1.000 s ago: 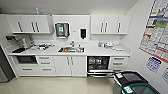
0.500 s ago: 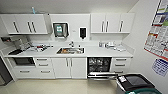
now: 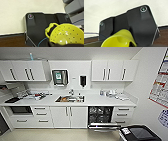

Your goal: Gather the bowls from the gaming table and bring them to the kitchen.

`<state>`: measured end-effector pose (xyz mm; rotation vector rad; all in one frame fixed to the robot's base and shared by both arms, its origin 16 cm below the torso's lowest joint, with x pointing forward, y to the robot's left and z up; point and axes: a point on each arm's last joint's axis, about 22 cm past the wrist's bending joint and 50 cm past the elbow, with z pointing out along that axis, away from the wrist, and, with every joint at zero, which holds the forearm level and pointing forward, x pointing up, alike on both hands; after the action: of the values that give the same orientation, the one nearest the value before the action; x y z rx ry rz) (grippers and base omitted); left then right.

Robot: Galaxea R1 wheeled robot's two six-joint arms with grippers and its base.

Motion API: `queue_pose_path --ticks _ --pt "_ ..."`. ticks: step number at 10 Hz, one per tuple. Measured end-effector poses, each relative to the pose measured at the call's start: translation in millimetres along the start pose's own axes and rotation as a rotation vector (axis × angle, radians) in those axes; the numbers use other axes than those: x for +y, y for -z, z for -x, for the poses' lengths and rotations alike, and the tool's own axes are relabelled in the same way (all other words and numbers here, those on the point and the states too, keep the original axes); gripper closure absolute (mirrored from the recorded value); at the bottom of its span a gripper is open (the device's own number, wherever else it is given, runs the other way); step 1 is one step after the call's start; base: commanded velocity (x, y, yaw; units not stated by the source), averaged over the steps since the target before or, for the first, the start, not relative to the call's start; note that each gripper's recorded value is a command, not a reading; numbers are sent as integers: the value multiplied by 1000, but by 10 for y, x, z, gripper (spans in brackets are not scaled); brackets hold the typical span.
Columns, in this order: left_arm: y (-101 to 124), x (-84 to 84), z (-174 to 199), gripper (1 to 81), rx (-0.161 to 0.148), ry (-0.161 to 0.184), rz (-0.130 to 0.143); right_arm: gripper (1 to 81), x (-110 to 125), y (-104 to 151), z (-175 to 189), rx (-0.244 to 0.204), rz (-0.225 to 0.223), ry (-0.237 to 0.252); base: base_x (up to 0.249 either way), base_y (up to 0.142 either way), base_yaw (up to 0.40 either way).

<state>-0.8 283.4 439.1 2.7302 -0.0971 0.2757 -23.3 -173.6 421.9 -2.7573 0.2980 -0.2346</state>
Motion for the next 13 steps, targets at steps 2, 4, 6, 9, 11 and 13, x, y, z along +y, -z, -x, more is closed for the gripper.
queue_pose_path --ticks 2,4,6,9,11,13 --pt "-7 11 -26 811 4 -1 3 811 -79 -19 2 0 -12 -1 189 0 0" --pt "-3 14 15 811 -1 1 2 811 -53 -12 8 -1 -8 -1 189 0 0" --pt "-2 12 20 811 -2 2 1 811 -34 -9 -7 1 -5 -1 189 0 0" --pt "2 2 20 811 -3 1 0 811 -45 -12 -4 0 -7 -1 188 0 0" --pt "4 -4 21 811 -3 1 -1 811 -39 -8 20 -3 -6 -2 188 0 0" --pt "0 -1 1 811 0 0 0 811 -40 -9 15 -2 -6 -2 186 0 0"
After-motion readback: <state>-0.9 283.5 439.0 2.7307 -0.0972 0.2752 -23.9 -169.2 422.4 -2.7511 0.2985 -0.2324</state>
